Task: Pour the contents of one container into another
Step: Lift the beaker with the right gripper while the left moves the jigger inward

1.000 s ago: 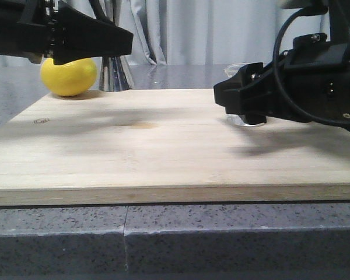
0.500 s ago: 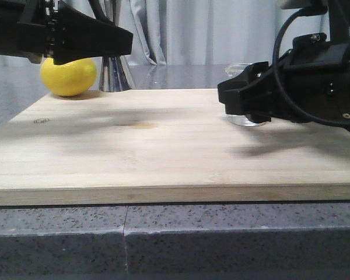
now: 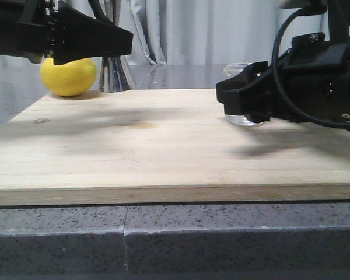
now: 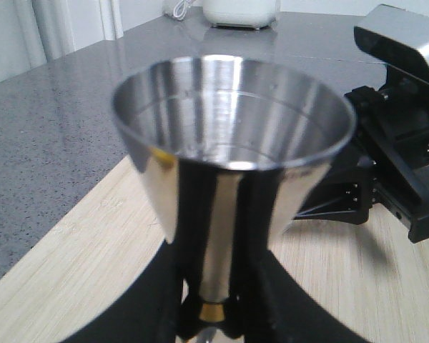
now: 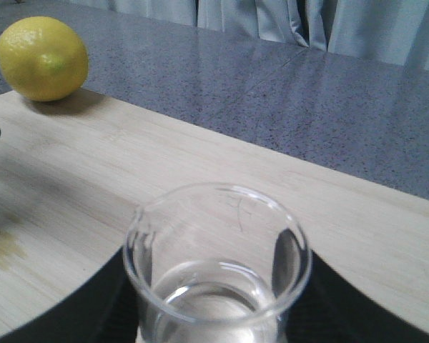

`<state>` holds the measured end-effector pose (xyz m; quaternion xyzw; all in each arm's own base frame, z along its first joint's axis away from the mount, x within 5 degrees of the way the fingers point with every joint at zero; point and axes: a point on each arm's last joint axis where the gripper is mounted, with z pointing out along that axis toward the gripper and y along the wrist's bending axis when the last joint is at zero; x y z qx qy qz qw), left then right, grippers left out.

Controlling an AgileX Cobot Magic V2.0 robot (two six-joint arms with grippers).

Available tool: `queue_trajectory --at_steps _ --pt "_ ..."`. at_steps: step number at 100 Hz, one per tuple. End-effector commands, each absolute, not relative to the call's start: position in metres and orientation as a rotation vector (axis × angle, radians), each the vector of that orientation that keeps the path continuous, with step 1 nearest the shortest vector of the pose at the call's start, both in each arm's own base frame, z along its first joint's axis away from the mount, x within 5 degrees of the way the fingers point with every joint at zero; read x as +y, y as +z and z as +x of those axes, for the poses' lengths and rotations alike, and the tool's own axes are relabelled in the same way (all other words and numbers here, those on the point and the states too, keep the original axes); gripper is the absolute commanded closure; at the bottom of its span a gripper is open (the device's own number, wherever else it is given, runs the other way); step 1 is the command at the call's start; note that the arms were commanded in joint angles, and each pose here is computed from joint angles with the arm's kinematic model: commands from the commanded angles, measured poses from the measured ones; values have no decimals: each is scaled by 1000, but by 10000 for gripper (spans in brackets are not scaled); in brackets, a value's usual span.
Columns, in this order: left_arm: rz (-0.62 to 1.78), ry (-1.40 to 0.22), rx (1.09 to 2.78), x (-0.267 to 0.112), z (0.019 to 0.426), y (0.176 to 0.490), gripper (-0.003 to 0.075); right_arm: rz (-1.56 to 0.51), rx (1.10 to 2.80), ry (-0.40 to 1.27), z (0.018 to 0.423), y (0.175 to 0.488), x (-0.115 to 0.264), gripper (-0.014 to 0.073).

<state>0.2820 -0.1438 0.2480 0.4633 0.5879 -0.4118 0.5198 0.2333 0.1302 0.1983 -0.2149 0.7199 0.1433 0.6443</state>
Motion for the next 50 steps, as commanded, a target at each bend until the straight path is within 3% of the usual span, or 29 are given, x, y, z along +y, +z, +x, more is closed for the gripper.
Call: queue_trajectory --at_steps 1,29,50 --pt "1059 -1074 1235 -147 274 281 739 -448 1455 351 235 223 133 412" --pt "1057 -1078 1243 -147 275 279 739 -478 1401 360 233 243 135 412" --pt "1057 -1078 1243 -147 275 279 739 -502 1440 341 237 280 137 412"
